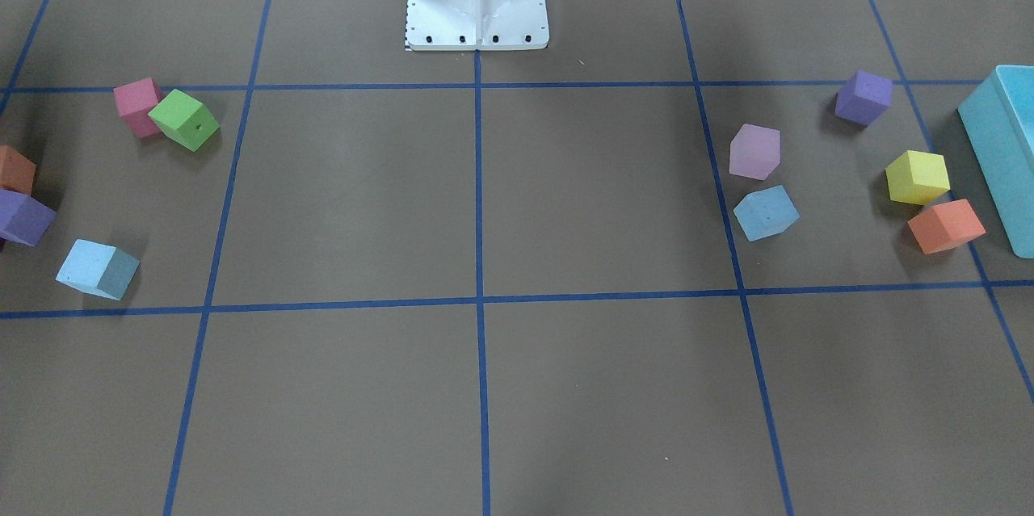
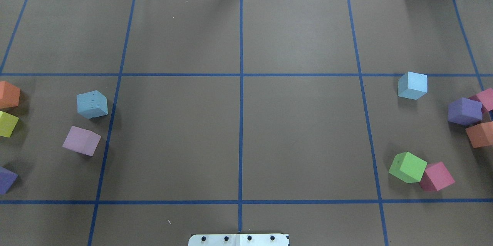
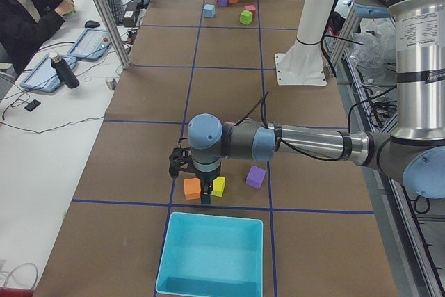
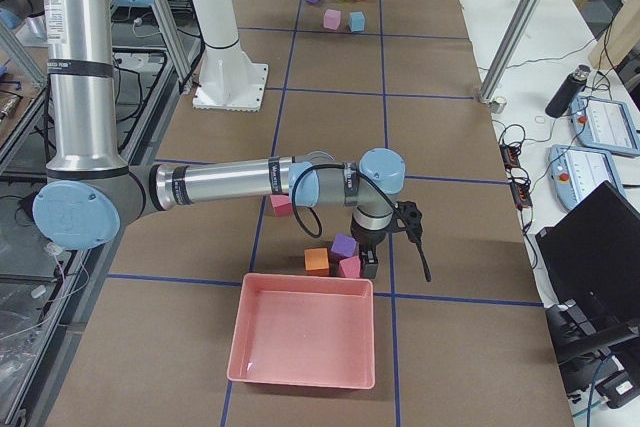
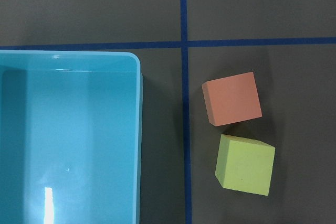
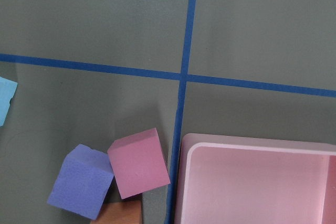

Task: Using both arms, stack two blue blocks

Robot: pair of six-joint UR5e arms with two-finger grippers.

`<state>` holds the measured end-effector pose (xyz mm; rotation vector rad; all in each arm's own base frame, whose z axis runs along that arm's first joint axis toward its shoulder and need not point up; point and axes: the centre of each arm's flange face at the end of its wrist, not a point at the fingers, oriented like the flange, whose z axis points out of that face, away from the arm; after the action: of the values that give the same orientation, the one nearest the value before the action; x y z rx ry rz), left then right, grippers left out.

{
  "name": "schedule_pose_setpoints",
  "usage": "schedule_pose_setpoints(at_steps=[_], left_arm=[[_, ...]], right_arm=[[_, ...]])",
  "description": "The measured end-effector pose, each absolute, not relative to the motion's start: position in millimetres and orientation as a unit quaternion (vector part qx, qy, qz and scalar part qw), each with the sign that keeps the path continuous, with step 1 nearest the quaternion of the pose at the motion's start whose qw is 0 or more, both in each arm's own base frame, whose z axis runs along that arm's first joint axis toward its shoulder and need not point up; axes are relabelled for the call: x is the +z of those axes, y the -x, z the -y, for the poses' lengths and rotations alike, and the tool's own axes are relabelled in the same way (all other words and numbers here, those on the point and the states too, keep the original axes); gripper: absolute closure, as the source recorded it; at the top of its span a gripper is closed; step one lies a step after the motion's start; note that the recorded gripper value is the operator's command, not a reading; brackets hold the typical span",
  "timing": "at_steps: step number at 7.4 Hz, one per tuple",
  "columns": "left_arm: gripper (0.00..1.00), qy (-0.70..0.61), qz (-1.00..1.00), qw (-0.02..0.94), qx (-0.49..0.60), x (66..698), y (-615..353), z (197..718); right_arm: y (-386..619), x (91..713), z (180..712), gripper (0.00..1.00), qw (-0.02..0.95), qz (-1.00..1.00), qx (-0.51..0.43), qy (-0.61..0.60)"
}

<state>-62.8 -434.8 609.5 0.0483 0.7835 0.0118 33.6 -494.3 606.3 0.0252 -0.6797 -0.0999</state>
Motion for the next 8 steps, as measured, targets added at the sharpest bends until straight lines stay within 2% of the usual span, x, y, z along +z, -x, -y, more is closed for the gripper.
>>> schedule_pose_setpoints(at_steps=[5,8], left_arm=[[0.02,-0.037,-0.381,0.924,0.011,598,63,435],[0.02,-0.041,-0.381,0.924,0.013,594,63,440]], right_arm=[[-23,571,495,0.0,0.938,0.338,-0.07,-0.041],[0,540,525,0.0,0.935,0.335,-0.099,-0.066]])
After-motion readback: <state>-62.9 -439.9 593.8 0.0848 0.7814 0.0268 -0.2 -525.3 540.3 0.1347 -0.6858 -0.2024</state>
